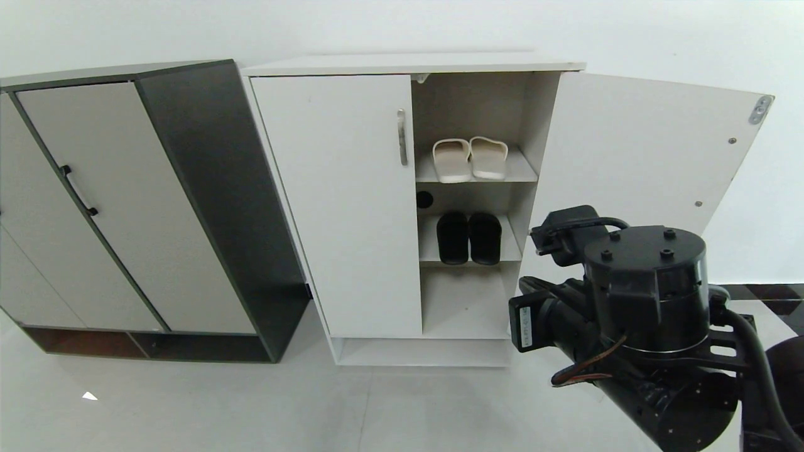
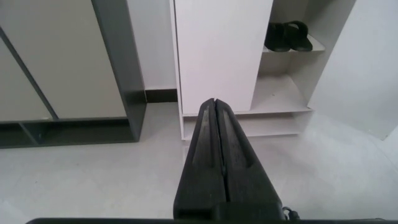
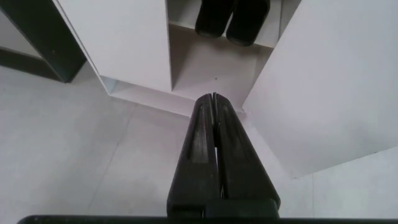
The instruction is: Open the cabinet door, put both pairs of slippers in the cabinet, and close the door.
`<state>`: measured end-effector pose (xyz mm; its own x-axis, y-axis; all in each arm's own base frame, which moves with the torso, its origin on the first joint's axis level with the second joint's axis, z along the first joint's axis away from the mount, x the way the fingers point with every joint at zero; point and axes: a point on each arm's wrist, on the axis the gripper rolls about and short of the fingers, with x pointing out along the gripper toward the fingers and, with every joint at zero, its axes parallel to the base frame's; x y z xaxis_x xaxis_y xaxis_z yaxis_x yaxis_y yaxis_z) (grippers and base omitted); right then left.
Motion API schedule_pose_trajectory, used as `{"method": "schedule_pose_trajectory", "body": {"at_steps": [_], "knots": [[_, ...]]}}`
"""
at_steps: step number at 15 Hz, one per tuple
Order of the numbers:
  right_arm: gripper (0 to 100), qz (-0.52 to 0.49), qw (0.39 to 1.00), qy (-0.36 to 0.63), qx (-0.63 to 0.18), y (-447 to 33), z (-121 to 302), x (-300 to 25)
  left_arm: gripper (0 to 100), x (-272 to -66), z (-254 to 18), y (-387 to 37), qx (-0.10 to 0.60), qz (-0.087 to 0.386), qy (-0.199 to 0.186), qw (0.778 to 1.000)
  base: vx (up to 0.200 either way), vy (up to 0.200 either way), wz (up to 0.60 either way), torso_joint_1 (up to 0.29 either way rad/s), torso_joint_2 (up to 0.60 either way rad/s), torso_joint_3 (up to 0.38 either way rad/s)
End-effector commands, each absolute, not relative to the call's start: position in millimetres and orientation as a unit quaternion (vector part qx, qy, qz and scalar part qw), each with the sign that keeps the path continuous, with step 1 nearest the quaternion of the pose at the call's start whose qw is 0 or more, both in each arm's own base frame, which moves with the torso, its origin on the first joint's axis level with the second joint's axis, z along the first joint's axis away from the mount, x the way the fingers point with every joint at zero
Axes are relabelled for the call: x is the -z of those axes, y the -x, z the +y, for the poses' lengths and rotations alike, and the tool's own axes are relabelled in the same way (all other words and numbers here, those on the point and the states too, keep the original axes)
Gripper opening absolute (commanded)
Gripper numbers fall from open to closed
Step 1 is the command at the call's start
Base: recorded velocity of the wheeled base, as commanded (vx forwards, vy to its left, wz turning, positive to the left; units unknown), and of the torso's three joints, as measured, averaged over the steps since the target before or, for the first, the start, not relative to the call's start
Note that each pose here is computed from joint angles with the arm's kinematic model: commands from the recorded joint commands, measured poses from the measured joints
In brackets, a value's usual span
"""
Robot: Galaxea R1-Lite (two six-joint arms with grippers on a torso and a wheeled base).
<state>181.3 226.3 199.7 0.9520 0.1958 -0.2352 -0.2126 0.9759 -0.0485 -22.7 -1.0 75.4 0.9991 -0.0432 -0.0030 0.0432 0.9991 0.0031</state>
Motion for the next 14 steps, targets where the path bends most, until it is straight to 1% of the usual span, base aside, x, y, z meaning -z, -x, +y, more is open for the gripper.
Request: {"method": "schedule_pose_trajectory", "body": {"at_steps": [1, 9, 12, 14], "knots": [[0, 0.116, 0.987, 0.038, -0.104, -181.3, 227.1, -198.8, 0, -75.4, -1.0, 22.7, 0.021, 0.002, -0.002, 1.000, 0.000, 0.000, 0.00, 0.000, 0.00, 0.000], [0, 0.116, 0.987, 0.037, -0.104, -181.4, 226.5, -199.3, 0, -75.4, -1.0, 22.6, 0.021, 0.002, -0.001, 1.000, 0.000, 0.000, 0.00, 0.000, 0.00, 0.000], [0, 0.116, 0.987, 0.038, -0.100, -183.0, 225.7, -198.8, 0, -75.4, -1.0, 22.6, 0.021, 0.002, -0.001, 1.000, 0.000, 0.000, 0.00, 0.007, -0.17, -0.256], [0, 0.116, 0.987, 0.038, -0.100, -183.0, 225.7, -198.8, 0, -75.4, -0.9, 22.6, 0.022, 0.002, -0.001, 1.000, 0.000, 0.000, 0.00, 0.051, -0.38, -0.366]]}}
